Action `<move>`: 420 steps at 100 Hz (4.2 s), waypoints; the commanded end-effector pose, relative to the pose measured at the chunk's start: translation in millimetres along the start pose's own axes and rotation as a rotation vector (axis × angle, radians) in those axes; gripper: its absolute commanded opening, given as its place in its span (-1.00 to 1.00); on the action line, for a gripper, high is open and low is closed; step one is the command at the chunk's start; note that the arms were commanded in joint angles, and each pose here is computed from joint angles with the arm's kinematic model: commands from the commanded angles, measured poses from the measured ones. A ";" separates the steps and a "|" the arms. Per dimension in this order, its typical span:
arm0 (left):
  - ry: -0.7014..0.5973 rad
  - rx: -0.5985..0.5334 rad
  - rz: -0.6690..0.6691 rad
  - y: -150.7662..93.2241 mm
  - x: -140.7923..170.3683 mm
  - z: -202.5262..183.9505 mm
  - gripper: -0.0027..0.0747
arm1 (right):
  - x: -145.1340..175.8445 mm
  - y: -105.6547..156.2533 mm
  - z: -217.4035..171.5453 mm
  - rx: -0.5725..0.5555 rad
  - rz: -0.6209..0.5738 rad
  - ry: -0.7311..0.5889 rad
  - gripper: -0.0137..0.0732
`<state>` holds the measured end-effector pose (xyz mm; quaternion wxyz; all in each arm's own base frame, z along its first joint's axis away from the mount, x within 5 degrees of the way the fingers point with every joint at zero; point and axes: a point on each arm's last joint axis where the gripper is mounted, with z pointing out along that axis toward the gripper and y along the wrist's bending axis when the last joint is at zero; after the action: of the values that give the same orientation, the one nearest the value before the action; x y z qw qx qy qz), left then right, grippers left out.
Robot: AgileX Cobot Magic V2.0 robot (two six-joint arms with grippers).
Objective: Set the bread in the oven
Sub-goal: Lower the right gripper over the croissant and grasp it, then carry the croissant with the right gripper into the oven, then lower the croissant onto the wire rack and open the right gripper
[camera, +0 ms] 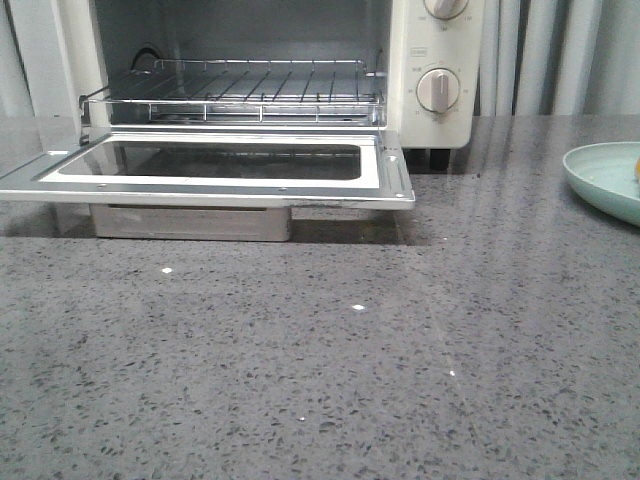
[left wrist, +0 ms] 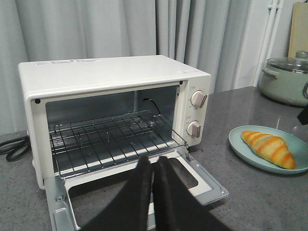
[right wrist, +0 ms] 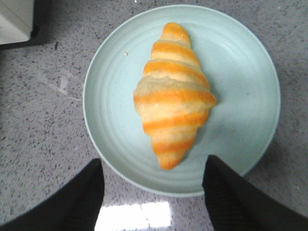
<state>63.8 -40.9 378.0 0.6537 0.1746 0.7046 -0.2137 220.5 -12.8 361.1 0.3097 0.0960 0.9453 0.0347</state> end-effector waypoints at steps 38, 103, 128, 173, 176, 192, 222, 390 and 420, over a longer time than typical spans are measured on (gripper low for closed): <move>-0.083 0.005 0.000 -0.9 -14.0 -2.1 -0.99 | -49.7 -3.4 81.6 0.077 -0.044 0.131 0.27; -0.103 0.008 -0.001 -1.4 -16.2 -6.9 -0.99 | -44.4 -8.1 112.8 0.113 -0.060 0.253 -0.84; -0.153 0.010 0.014 -3.3 -32.2 -22.6 -0.99 | -56.3 10.6 68.8 0.088 -0.139 0.261 -0.84; -0.173 -0.176 -0.018 6.5 -46.3 -37.2 -0.99 | -20.3 102.4 -38.8 -0.146 -0.482 0.112 -0.84; -0.176 -0.192 -0.018 7.0 -46.4 -37.8 -0.99 | -16.4 109.6 -40.5 -0.166 -0.518 0.113 -0.84; -0.172 -0.267 -0.017 10.0 -45.5 -39.1 -0.99 | 1.4 147.1 -44.4 -0.248 -0.680 0.085 -0.84; -0.157 -0.281 -0.019 10.7 -44.2 -39.1 -0.99 | -3.1 210.2 -41.0 -0.184 -0.917 -0.069 -0.84; -0.101 -0.286 -0.027 11.2 -39.1 -38.6 -0.99 | -80.1 296.2 66.9 -0.052 -1.016 -0.480 0.47; -0.099 -0.289 -0.024 11.0 -38.5 -40.1 -0.99 | -77.7 299.2 57.9 -0.069 -1.005 -0.493 0.46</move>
<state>42.0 -10.0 402.6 0.6704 0.0642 0.7295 -0.1194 376.6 272.8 347.5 0.4303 -0.3848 0.8085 -0.1145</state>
